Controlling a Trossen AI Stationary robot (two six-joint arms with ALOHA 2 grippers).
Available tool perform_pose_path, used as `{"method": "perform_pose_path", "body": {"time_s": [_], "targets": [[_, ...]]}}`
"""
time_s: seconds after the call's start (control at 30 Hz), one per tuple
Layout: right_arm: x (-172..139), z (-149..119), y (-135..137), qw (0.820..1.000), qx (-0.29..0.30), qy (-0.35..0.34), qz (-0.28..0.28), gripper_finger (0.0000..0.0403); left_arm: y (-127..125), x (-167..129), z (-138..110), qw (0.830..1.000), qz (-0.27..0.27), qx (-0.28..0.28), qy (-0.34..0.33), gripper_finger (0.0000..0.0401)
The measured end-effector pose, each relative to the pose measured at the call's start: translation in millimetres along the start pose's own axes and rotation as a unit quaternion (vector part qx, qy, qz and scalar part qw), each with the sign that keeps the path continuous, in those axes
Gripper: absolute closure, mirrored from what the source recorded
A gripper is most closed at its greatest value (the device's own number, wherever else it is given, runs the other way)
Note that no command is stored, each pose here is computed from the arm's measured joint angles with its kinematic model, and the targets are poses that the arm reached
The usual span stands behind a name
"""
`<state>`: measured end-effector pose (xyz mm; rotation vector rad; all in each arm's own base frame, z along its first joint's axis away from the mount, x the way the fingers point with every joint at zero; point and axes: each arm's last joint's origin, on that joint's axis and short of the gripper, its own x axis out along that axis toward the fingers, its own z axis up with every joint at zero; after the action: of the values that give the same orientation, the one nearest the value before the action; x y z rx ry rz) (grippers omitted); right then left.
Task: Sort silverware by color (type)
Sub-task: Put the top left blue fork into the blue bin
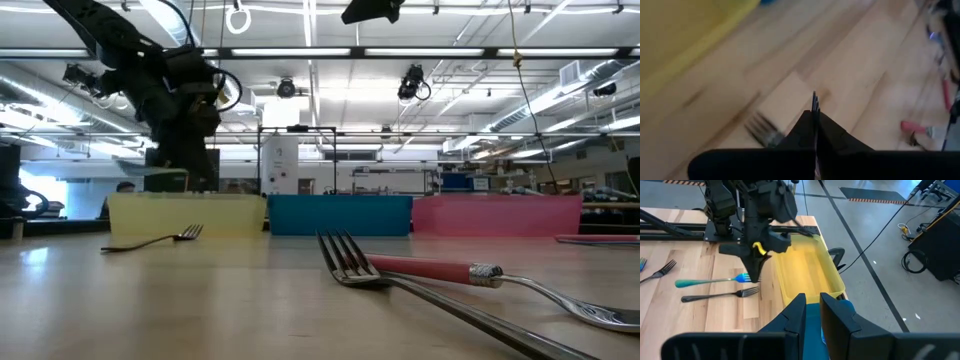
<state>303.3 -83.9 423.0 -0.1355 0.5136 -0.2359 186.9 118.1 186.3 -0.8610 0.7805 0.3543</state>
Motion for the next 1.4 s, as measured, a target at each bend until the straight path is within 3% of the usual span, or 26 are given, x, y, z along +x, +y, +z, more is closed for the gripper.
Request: {"method": "perform_pose_path", "body": {"time_s": [0.2,0.33,0.7,0.9,1.13,1.3,1.4], "targets": [[0.0,0.0,0.0,1.0,0.0,0.0,0.0,0.0339,-7.7,-2.5,17.5,0.995,-0.024,0.0,-0.093,0.0401],[0.0,0.0,0.0,1.0,0.0,0.0,0.0,0.0339,-11.4,-6.2,30.4,0.984,-0.004,0.012,-0.18,0.0401],[0.0,0.0,-0.5,1.0,0.0,0.0,-0.004,0.0339,-25.1,-11.6,59.5,0.918,0.03,0.034,-0.393,0.0401],[0.0,0.0,-0.5,1.0,0.0,0.0,-0.004,0.0339,-25.3,-3.0,68.1,0.881,0.069,0.01,-0.468,0.0401],[0.0,0.0,-0.5,1.0,0.0,0.0,-0.005,0.0339,-30.8,14.0,75.0,0.836,0.063,-0.005,-0.544,0.0401],[0.0,0.3,-0.6,1.0,0.0,-0.001,-0.006,0.0339,-31.2,30.3,75.2,0.823,0.057,-0.01,-0.565,0.0401],[0.0,0.3,-0.6,1.0,0.0,-0.001,-0.006,0.0339,-28.6,42.7,80.8,0.825,0.077,-0.016,-0.56,0.0401]]}}
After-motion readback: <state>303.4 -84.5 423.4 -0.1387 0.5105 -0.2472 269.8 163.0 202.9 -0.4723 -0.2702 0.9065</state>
